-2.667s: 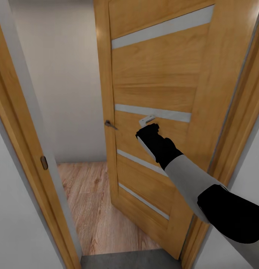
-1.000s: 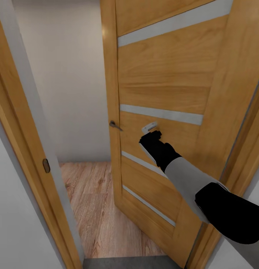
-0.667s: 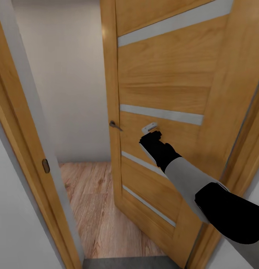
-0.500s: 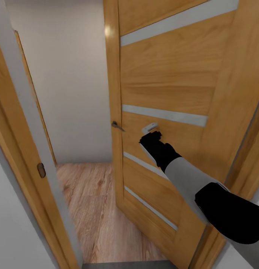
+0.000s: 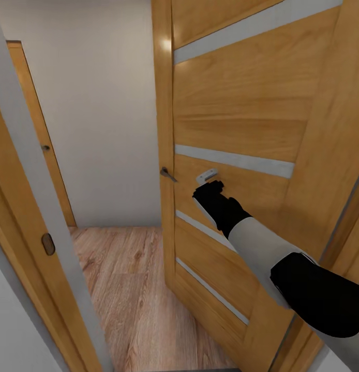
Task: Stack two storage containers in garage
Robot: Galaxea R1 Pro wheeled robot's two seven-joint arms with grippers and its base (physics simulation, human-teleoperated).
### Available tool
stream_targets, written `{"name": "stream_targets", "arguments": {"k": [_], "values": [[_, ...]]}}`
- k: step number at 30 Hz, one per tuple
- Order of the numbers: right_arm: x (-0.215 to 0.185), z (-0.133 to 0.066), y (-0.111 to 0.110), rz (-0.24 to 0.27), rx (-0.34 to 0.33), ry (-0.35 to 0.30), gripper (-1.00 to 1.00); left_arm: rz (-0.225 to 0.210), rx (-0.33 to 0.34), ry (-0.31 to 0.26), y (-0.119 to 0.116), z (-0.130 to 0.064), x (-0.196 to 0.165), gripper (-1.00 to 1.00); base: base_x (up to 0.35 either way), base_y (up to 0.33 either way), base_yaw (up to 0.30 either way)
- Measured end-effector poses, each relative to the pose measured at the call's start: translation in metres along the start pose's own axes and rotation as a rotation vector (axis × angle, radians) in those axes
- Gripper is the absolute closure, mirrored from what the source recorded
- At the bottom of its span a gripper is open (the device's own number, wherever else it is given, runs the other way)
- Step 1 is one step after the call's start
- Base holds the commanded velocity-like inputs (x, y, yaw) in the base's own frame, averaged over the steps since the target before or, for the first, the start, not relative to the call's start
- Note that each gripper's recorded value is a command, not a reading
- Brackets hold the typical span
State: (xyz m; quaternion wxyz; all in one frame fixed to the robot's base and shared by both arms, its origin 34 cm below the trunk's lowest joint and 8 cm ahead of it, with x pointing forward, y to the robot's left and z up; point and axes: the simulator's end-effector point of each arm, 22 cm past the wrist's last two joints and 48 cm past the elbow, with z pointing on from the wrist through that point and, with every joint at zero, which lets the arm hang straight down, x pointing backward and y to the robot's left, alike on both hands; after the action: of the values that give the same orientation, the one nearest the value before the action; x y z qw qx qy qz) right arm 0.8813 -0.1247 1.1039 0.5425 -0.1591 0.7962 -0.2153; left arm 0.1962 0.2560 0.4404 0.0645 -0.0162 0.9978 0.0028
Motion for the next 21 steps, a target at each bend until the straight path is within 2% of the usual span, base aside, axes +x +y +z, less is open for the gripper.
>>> {"name": "stream_targets", "arguments": {"k": [14, 15, 21], "values": [[0.003, 0.002, -0.005, -0.027, 0.018, 0.012, -1.00, 0.000, 0.000, 0.000, 0.000, 0.000, 0.000, -1.00, 0.000, 0.000, 0.000], [0.003, 0.005, -0.008, -0.018, 0.019, 0.017, -1.00, 0.000, 0.000, 0.000, 0.000, 0.000, 0.000, -1.00, 0.000, 0.000, 0.000], [0.034, 0.028, -0.032, -0.053, 0.081, 0.073, -1.00, 0.000, 0.001, 0.001, 0.000, 0.000, 0.001, -1.00, 0.000, 0.000, 0.000]]}}
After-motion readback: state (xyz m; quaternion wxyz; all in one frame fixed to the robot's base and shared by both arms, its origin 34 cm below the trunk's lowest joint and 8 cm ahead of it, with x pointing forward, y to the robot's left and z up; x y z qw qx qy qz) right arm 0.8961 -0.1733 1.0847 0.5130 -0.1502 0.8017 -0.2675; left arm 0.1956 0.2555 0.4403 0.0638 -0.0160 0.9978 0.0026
